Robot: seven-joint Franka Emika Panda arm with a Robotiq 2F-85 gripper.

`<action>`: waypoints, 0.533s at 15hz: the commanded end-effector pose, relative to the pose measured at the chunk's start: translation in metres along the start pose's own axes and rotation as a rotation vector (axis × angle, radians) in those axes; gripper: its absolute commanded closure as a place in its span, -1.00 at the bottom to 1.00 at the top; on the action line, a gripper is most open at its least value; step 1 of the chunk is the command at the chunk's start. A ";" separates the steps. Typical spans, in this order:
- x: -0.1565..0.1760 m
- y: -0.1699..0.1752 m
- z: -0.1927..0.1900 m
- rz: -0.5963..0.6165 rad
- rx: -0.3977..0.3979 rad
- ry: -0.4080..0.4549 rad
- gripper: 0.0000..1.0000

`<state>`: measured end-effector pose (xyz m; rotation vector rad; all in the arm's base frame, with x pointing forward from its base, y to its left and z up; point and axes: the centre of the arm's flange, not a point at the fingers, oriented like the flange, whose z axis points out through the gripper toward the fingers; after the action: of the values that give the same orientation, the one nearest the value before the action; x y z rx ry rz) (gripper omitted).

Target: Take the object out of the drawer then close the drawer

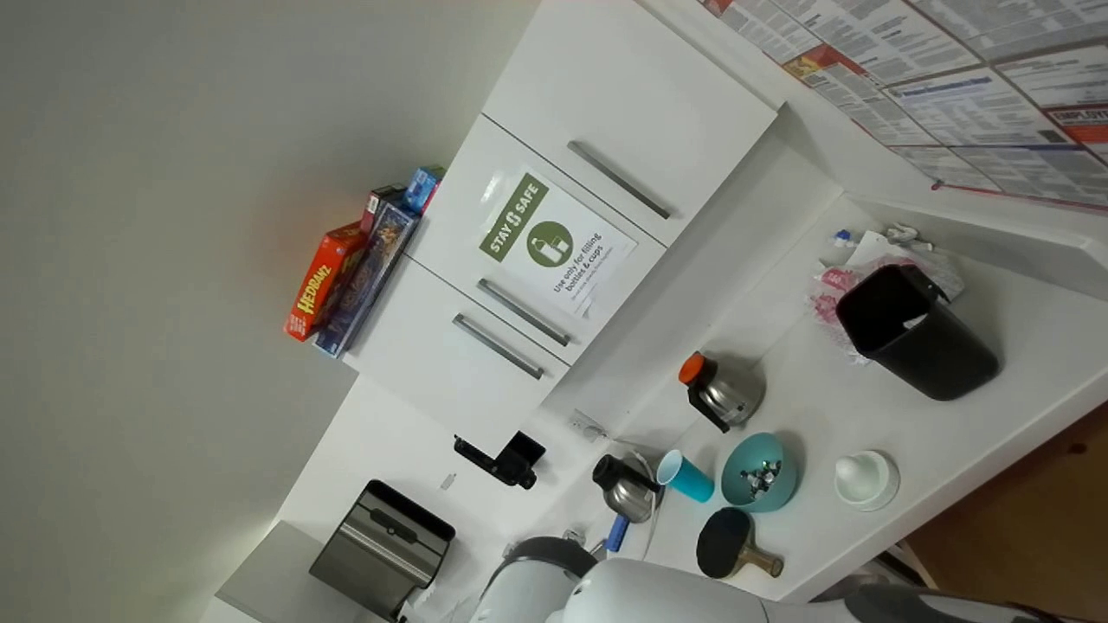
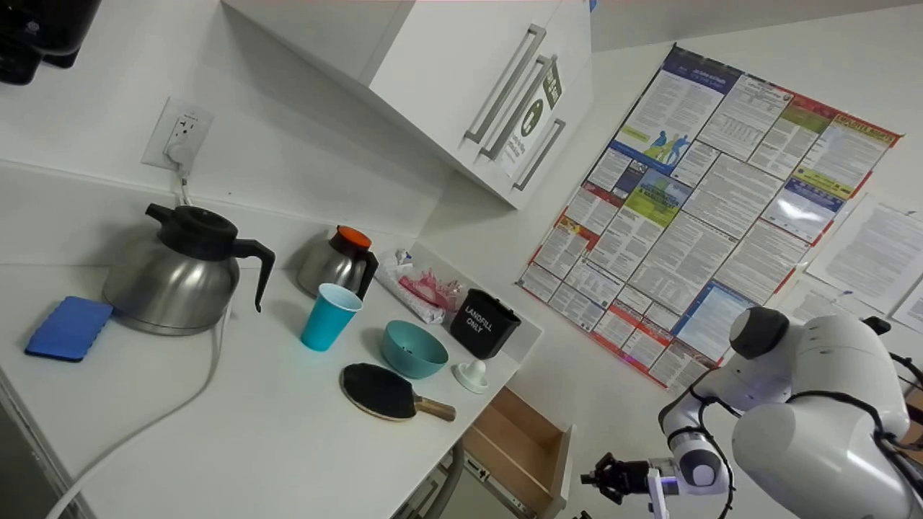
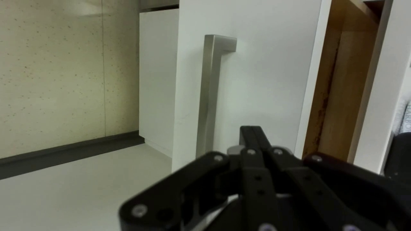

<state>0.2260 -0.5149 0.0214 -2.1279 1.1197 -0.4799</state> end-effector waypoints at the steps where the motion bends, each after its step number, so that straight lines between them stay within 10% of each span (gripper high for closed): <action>1: 0.018 -0.013 0.029 -0.051 0.001 0.003 1.00; 8: 0.037 -0.043 0.069 -0.124 -0.011 -0.045 1.00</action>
<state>0.2914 -0.5010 0.0092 -2.1865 0.9977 -0.4648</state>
